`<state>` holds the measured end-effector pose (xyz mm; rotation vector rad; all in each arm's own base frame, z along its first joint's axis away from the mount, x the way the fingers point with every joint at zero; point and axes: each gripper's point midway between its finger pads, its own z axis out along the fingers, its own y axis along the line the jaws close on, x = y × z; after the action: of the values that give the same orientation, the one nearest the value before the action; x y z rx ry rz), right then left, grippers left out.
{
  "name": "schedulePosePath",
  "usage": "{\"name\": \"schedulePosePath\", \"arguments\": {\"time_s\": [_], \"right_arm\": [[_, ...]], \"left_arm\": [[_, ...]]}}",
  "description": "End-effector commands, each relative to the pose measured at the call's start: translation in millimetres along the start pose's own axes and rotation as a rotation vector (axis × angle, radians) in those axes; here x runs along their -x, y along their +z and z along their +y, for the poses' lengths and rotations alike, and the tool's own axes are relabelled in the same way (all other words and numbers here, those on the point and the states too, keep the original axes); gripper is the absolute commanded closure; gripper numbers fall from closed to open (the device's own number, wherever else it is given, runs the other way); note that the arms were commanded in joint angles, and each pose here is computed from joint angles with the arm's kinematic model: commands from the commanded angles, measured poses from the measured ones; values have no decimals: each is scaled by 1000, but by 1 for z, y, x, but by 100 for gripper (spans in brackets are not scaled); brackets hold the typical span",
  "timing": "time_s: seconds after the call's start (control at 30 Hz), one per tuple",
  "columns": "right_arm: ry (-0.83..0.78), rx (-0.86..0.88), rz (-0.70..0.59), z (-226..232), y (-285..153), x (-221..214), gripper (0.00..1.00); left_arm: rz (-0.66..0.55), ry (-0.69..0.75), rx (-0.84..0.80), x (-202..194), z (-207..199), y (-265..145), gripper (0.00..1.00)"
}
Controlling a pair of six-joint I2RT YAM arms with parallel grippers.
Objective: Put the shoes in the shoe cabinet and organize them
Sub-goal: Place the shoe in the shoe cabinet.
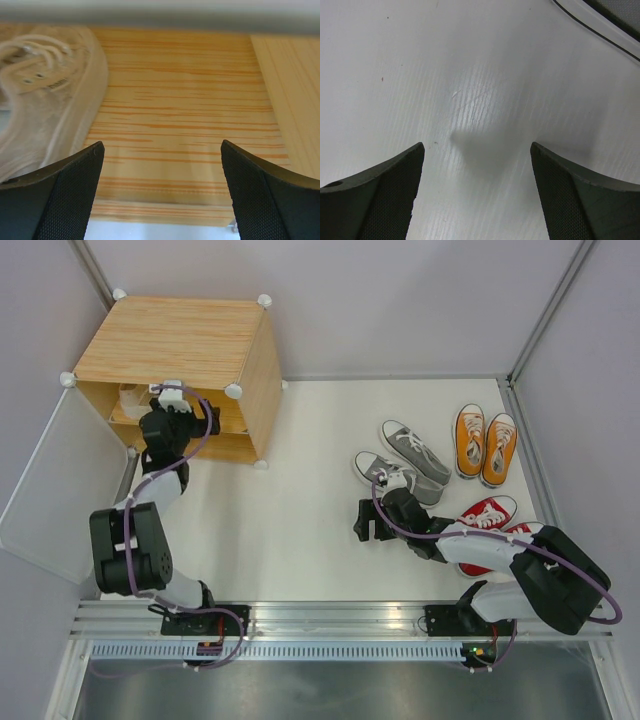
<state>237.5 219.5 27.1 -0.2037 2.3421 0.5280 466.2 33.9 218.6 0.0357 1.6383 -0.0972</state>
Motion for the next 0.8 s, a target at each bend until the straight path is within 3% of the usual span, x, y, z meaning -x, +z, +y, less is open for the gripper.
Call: {"name": "schedulePosePath", "arguments": {"time_s": [0.0,0.33,0.47,0.77], "right_arm": [[-17,-48,-14,-11,-1,1,9],[-30,-75,1,-15,4,-1,10],[-33,-79,6,-16,5,-2,10],[-33,-80,-2,-16,4,0,10]], "left_arm": [[-72,58,-150,14,-15,23,0],[-16,53,-155,-29,7,52,1],[-9,-36,-131,-35,32,55,0],[-10,13,-132,-38,42,59,0]]}}
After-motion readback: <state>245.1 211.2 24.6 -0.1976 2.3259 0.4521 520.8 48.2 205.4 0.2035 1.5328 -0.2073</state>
